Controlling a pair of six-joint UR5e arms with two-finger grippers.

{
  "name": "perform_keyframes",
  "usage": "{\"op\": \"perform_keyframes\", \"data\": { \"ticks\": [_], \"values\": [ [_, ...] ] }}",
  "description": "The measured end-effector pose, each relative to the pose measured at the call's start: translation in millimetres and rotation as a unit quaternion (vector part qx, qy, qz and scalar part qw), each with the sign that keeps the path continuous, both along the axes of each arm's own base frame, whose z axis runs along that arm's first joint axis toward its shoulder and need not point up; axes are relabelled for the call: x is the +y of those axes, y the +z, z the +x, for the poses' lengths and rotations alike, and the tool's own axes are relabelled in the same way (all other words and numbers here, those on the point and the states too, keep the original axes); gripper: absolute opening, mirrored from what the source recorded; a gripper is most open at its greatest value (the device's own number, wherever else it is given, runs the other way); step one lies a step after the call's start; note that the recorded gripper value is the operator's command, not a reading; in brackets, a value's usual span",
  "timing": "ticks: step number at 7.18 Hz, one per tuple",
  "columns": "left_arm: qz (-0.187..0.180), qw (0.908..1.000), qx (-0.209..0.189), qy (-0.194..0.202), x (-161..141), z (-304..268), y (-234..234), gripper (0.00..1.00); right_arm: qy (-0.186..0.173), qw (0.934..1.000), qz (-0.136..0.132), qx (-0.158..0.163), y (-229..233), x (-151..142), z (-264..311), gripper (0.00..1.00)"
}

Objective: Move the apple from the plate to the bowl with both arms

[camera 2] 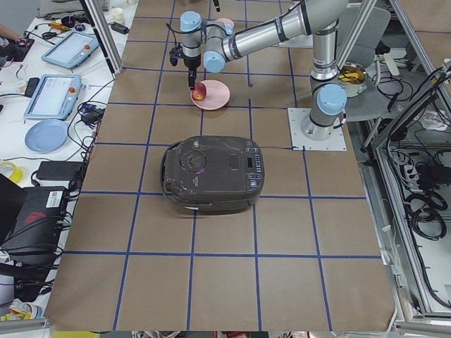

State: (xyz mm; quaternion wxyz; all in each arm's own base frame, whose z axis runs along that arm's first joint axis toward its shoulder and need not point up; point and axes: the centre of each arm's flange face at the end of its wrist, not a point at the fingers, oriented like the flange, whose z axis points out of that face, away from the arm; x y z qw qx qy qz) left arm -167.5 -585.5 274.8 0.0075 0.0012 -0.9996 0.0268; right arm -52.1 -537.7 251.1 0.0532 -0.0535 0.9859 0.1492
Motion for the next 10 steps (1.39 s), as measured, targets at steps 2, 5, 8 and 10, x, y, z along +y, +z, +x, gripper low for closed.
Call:
{"op": "perform_keyframes", "data": {
  "ticks": [2, 5, 8, 10],
  "values": [
    [0.015, 0.9999, -0.002, 0.000, -2.4, -9.5, -24.1, 1.00, -0.006, 0.9995, 0.029, -0.007, -39.0, 0.2, -2.3, 0.36],
    [0.036, 0.9993, -0.004, -0.001, -3.6, -13.9, -51.9, 1.00, -0.020, 0.9984, 0.052, -0.012, -61.7, 9.7, -2.3, 0.00],
    [0.041, 0.9992, -0.003, -0.001, -3.0, -16.7, -65.0, 0.96, -0.067, 0.9953, 0.070, -0.002, -53.6, 12.8, -0.3, 0.00],
    [0.038, 0.9993, -0.002, -0.002, 5.4, -18.2, -80.0, 0.73, -0.086, 0.9932, 0.077, -0.012, -28.0, 14.4, 10.3, 0.00]
  ]
}}
